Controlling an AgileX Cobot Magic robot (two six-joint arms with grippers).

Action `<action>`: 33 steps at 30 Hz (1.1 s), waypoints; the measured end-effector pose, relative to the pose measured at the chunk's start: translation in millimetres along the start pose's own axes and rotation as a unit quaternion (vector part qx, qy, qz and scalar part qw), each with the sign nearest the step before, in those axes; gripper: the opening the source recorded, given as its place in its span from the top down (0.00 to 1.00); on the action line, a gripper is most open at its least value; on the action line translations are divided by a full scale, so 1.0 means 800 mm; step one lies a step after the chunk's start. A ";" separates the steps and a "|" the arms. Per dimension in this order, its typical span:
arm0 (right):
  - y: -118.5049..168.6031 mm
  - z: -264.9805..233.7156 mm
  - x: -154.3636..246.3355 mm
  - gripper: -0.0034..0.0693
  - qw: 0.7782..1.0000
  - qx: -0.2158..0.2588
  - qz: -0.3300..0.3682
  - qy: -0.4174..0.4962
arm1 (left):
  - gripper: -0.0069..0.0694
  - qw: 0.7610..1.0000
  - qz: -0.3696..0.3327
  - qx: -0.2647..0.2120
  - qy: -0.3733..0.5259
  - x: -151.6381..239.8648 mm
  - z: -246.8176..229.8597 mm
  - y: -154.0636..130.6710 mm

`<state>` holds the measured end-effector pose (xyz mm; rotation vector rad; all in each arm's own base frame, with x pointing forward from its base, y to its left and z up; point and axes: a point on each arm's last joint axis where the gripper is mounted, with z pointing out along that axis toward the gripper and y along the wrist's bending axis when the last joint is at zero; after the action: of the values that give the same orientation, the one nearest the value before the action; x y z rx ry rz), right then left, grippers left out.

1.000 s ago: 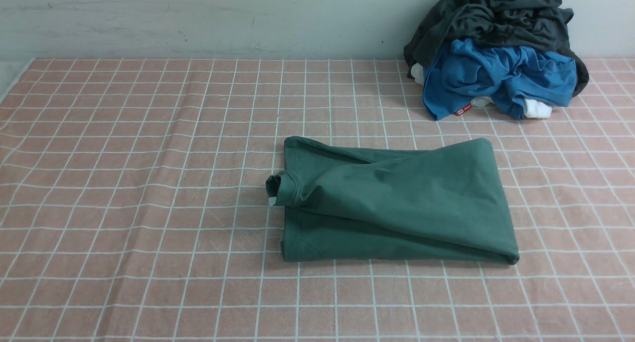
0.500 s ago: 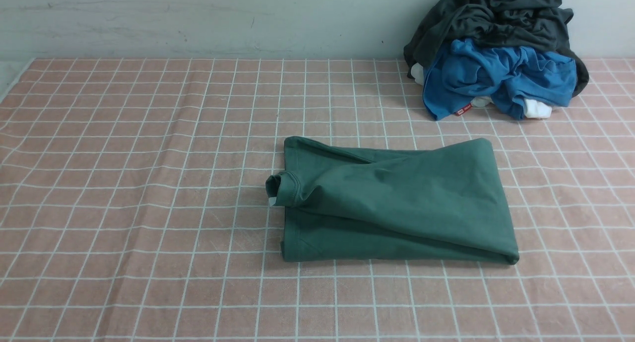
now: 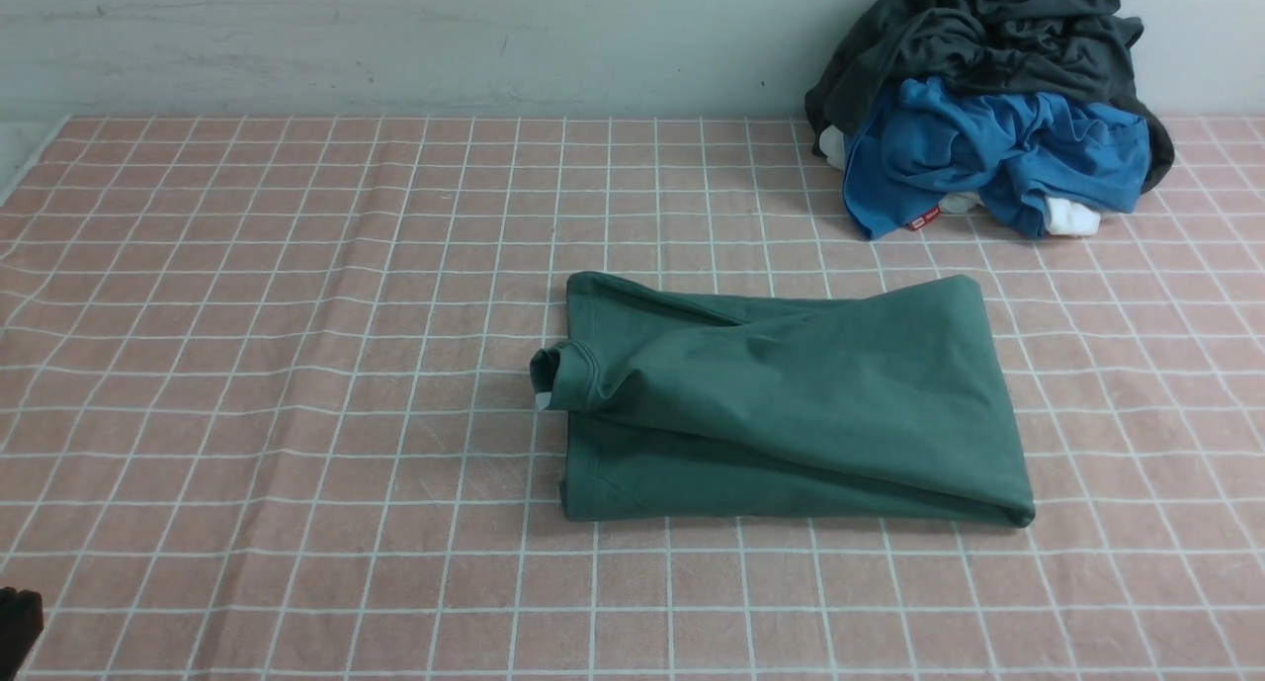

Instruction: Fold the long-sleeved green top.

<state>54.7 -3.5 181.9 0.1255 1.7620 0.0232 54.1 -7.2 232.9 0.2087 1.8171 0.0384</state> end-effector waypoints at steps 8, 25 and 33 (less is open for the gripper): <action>0.000 0.000 0.000 0.97 1.000 0.000 -0.001 0.000 | 0.91 0.996 -0.035 -0.084 -0.024 0.063 0.016 0.005; 0.000 0.000 0.000 0.97 1.000 0.000 -0.002 0.001 | 0.91 0.993 -0.083 -0.084 0.007 0.070 0.016 0.004; 0.000 0.000 0.000 0.97 1.000 0.000 -0.002 0.001 | 0.91 0.993 -0.083 -0.084 0.007 0.070 0.016 0.004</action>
<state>54.6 -3.5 181.7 0.1229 1.7642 0.0200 53.3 4.0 176.5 -0.0630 1.8293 0.0753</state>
